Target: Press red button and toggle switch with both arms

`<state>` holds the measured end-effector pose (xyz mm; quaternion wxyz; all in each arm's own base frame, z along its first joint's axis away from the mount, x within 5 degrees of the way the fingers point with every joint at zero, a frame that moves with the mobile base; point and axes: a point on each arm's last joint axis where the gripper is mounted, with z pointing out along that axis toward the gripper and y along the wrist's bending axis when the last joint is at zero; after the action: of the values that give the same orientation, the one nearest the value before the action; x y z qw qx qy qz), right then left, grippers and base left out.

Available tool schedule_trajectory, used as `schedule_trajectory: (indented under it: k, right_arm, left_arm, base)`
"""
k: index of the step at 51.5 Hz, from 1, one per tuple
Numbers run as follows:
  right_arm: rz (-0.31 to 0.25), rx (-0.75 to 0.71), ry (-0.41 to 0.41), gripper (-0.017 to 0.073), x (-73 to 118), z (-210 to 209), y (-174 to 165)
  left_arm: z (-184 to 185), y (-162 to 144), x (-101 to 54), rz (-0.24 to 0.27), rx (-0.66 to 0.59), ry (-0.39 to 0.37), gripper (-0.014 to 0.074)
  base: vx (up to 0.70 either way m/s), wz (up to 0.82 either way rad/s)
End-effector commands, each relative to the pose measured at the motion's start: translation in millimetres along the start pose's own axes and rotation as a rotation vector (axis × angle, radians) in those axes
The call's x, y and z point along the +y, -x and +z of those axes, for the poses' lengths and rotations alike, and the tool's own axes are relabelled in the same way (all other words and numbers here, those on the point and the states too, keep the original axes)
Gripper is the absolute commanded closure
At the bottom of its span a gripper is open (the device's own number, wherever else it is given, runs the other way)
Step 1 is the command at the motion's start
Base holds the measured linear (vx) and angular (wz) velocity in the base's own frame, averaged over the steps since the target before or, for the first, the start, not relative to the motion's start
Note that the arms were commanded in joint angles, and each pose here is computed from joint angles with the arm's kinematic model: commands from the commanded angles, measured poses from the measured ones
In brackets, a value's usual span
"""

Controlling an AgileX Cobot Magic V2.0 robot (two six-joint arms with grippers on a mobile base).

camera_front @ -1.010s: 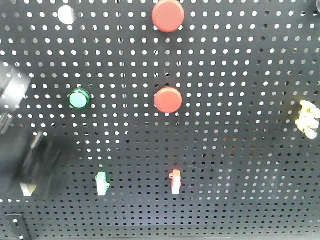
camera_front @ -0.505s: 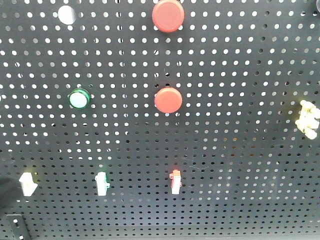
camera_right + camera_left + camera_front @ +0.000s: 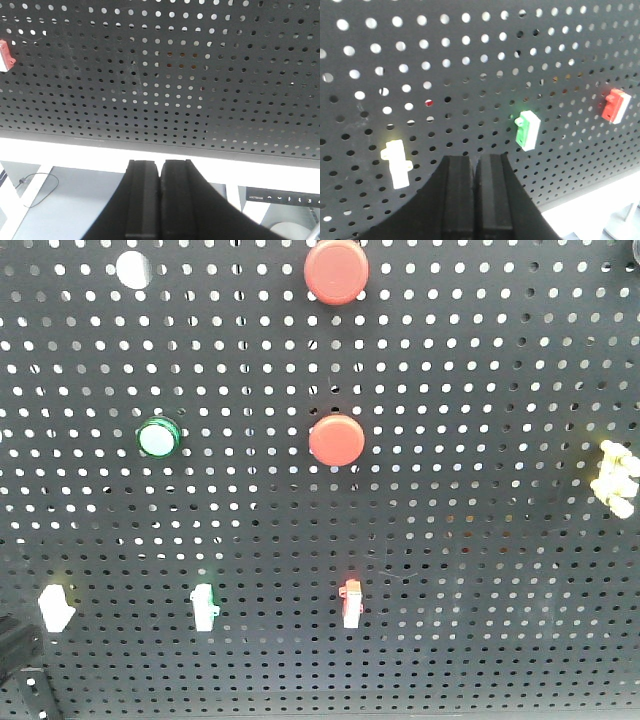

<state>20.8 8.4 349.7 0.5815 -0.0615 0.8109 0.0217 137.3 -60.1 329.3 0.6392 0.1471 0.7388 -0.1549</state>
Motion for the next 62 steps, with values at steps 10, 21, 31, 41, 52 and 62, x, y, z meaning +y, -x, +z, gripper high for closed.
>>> schedule_trajectory:
  k: [10,21,31,41,52,62]
  right_arm:
    - [0.000,-0.079,-0.012,0.0559,-1.1,-2,12]
    - [-0.005,-0.078,-0.017,0.0559,-1.5,-2,12]
    - [-0.005,-0.078,-0.017,0.0559,-1.5,-2,12]
    - [-0.005,-0.078,-0.017,0.0559,-1.5,-2,12]
    - [-0.005,-0.079,-0.017,0.0559,-1.5,-2,12]
    - [-0.004,-0.080,-0.016,0.0559,-1.4,-2,12]
  left_arm:
    - [-5,15,3.4,0.111,-0.105,0.049,0.0592]
    - [-36,-17,17.1,0.124,-0.253,0.198,0.0592]
    - [-58,-83,26.0,0.188,-0.230,0.317,0.0592]
    - [-69,-137,28.5,0.125,-0.213,0.375,0.0592]
    - [-77,-146,21.2,0.117,-0.180,0.332,0.0592]
    - [-77,-148,20.8,0.082,-0.174,0.324,0.0592]
  base:
    - [0.00,0.00]
    - [0.00,0.00]
    - [0.00,0.00]
    - [0.00,0.00]
    - [0.00,0.00]
    - [0.00,0.00]
